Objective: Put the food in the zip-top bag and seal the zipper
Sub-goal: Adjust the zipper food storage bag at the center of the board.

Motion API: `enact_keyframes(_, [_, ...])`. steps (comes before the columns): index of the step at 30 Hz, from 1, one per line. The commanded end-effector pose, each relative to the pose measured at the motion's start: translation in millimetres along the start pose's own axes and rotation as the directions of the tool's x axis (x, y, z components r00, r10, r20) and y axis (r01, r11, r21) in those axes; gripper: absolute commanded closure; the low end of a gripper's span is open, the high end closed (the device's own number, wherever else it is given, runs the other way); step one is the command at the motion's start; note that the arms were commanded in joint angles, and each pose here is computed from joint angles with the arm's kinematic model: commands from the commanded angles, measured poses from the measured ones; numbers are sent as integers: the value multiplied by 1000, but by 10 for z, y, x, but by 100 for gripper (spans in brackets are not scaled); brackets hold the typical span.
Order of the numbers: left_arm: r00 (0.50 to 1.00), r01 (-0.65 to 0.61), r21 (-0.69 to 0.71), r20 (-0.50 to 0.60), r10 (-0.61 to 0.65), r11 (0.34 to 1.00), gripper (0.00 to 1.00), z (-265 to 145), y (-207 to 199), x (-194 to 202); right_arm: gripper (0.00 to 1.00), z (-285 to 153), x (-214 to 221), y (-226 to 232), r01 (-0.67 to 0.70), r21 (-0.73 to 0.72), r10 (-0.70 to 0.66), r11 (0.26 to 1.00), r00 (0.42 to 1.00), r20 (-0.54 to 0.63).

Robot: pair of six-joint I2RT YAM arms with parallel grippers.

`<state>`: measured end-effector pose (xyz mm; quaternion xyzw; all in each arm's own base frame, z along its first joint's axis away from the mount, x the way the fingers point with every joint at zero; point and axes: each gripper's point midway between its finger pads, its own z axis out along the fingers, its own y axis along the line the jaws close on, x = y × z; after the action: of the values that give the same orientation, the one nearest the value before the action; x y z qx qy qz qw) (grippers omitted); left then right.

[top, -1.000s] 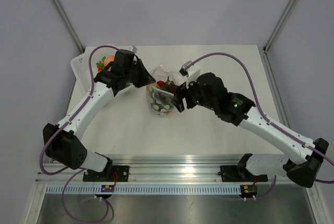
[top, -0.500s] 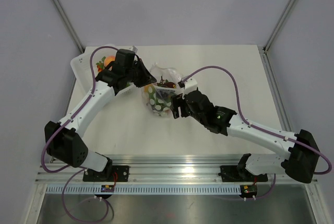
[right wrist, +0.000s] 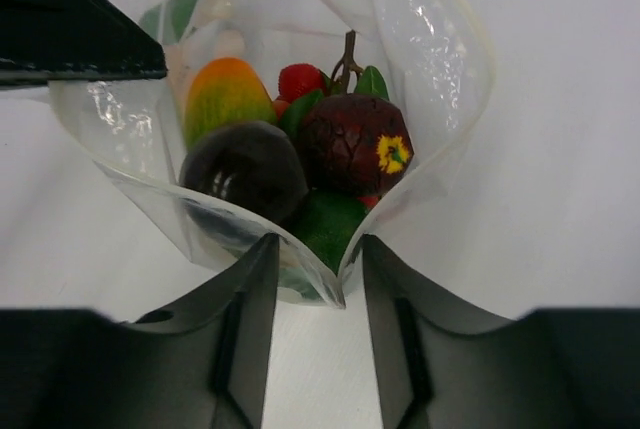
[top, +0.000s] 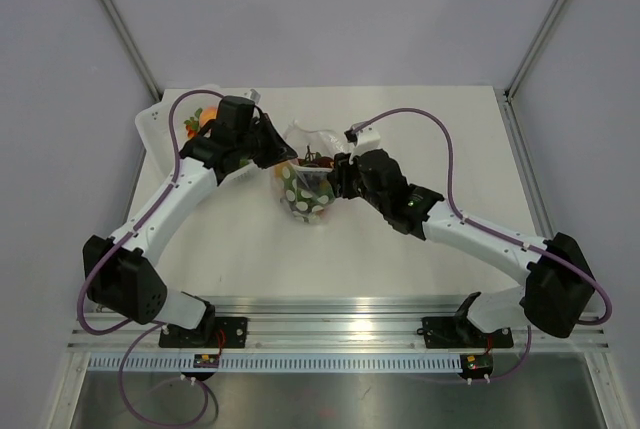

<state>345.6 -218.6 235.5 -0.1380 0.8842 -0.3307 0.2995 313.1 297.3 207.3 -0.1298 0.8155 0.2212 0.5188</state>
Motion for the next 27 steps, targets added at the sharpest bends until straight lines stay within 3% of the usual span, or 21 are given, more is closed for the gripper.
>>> enact_keyframes(1, [998,-39,93,51,35,995,100,-125,-207,-116,58,39,-460,280,-23,-110,35,994,993,110])
enact_keyframes(3, [998,-42,91,49,37,995,100,-109,-199,-115,64,74,-480,325,-46,-124,59,991,993,103])
enact_keyframes(7, [996,-65,76,65,60,995,100,-112,-176,-160,88,131,-507,291,-86,-88,94,992,991,97])
enact_keyframes(8, [995,-75,81,69,69,994,100,-126,-197,-174,98,145,-516,274,-85,-77,92,993,991,97])
enact_keyframes(10, [994,-90,93,73,83,992,97,-156,-230,-177,100,147,-565,280,-72,-75,80,995,991,103])
enact_keyframes(13, [986,-146,103,92,137,984,59,-205,-240,-189,100,121,-620,294,-25,-120,36,992,995,90])
enact_keyframes(14, [979,-186,98,102,176,978,39,-239,-248,-214,100,109,-652,303,-15,-155,28,988,996,82])
enact_keyframes(15, [973,-205,79,119,195,976,29,-267,-229,-255,100,88,-677,279,9,-168,5,986,996,83])
enact_keyframes(19, [936,-304,11,193,296,953,16,-447,-156,-438,100,20,-593,273,65,-246,-59,967,998,33])
enact_keyframes(20, [922,-332,-6,206,326,943,9,-489,-143,-479,100,-1,-571,302,77,-274,-73,959,997,24])
enact_keyframes(25, [888,-392,-33,248,388,919,15,-645,-62,-669,100,-69,-480,335,97,-322,-103,942,995,-2])
enact_keyframes(27, [825,-526,-17,233,515,850,15,-660,-63,-625,100,-119,-447,358,103,-340,-113,935,994,-10])
